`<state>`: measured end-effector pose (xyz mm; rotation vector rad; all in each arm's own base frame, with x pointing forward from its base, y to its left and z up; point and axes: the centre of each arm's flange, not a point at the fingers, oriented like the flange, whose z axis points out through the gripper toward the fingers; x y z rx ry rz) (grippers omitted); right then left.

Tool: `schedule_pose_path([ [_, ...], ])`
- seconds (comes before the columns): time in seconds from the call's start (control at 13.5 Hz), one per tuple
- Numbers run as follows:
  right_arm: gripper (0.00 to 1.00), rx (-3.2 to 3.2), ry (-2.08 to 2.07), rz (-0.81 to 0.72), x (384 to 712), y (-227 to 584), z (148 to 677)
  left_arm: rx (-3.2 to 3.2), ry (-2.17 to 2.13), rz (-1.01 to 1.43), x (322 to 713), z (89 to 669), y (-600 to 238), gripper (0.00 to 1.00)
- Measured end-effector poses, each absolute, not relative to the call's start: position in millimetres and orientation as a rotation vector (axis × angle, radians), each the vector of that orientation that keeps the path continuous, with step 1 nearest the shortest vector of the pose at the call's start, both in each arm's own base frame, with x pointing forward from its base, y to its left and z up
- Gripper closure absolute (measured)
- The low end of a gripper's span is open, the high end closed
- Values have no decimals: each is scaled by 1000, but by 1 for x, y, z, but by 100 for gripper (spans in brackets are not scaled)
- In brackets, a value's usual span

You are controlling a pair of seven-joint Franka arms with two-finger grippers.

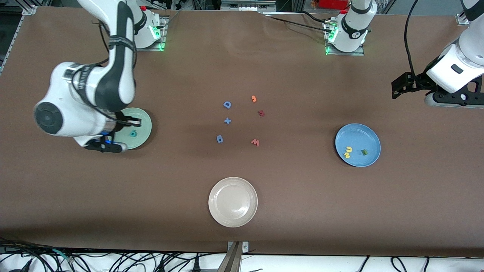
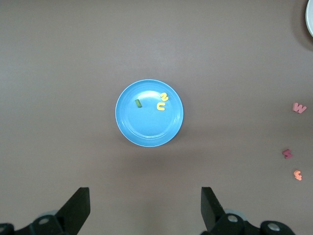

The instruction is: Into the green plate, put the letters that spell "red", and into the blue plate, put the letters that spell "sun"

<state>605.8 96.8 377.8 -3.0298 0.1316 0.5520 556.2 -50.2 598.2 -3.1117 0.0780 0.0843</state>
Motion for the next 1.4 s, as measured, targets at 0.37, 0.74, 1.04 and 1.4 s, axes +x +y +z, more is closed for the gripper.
schedule_pose_path([
  [0.37,81,-3096,17,478,562,39,272,-3112,79,84,556,598,-50,0],
  [0.74,81,-3112,-13,404,533,66,223,-3112,79,84,556,598,-50,0],
  [1.04,66,-3122,-13,387,534,64,219,-3112,79,84,556,598,-51,0],
  [1.4,14,-3130,-19,313,549,63,237,-3111,102,84,555,598,-59,0],
])
